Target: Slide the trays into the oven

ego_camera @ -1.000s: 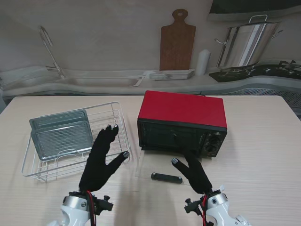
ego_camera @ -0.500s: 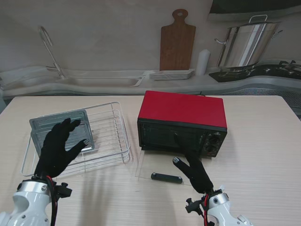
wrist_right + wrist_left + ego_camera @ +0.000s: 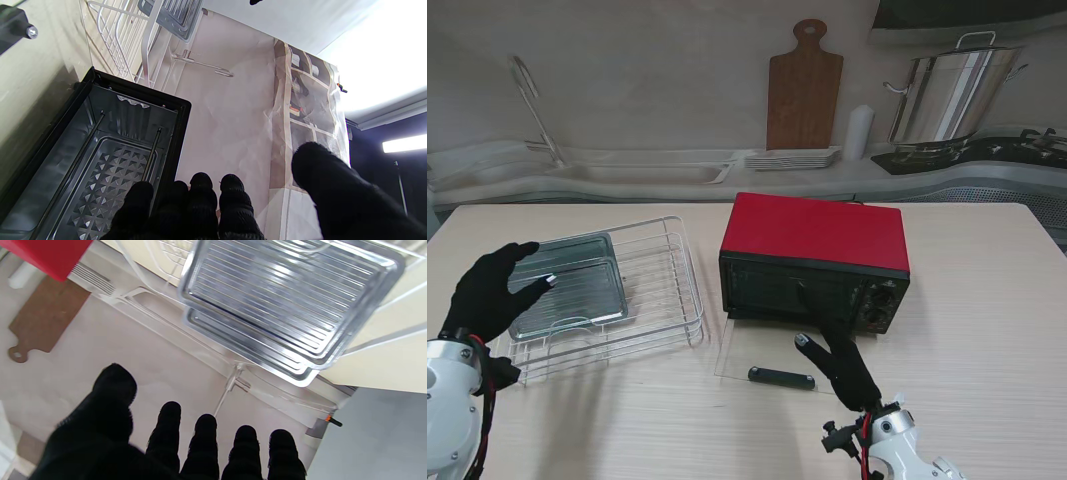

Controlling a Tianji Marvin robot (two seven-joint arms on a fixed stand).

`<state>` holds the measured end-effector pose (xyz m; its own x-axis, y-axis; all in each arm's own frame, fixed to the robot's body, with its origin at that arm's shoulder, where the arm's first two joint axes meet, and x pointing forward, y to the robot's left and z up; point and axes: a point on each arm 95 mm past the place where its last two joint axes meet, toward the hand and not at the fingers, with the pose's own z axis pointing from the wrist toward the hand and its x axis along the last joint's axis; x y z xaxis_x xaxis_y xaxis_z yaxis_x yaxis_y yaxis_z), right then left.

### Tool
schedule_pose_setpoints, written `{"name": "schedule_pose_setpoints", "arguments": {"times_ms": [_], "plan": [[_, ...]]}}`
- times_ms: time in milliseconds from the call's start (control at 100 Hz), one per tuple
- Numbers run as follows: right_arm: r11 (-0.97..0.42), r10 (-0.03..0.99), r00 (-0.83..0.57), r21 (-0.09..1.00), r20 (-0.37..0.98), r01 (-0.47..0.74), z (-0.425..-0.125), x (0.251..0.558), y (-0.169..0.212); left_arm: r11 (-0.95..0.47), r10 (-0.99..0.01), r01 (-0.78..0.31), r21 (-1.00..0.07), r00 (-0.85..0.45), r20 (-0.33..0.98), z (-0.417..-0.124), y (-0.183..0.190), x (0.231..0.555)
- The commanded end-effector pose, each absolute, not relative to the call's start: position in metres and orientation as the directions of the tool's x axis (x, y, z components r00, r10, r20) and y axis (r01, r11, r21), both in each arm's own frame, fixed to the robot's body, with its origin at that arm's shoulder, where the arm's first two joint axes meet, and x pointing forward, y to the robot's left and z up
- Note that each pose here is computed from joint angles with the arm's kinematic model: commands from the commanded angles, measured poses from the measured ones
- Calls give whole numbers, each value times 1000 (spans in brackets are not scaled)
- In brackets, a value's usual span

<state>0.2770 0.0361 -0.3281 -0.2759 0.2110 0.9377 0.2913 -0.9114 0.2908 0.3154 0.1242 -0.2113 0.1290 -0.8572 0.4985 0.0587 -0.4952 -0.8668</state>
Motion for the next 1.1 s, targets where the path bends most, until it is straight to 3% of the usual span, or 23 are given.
{"name": "schedule_pose_setpoints", "arguments": {"times_ms": [0, 140, 340, 1090], "plan": [[-909, 203, -266, 282, 942, 308, -329, 273, 40, -485, -859, 48, -873, 162, 486, -216, 136, 320], [-908, 202, -257, 279, 945, 312, -329, 273, 41, -464, -863, 42, -885, 203, 462, -224, 160, 332], [-909, 203, -239, 273, 950, 314, -329, 274, 40, -445, -879, 52, -894, 165, 447, -235, 182, 350], [-912, 201, -213, 262, 956, 316, -329, 276, 37, -336, -910, -80, -939, 284, 302, -266, 194, 399]]}}
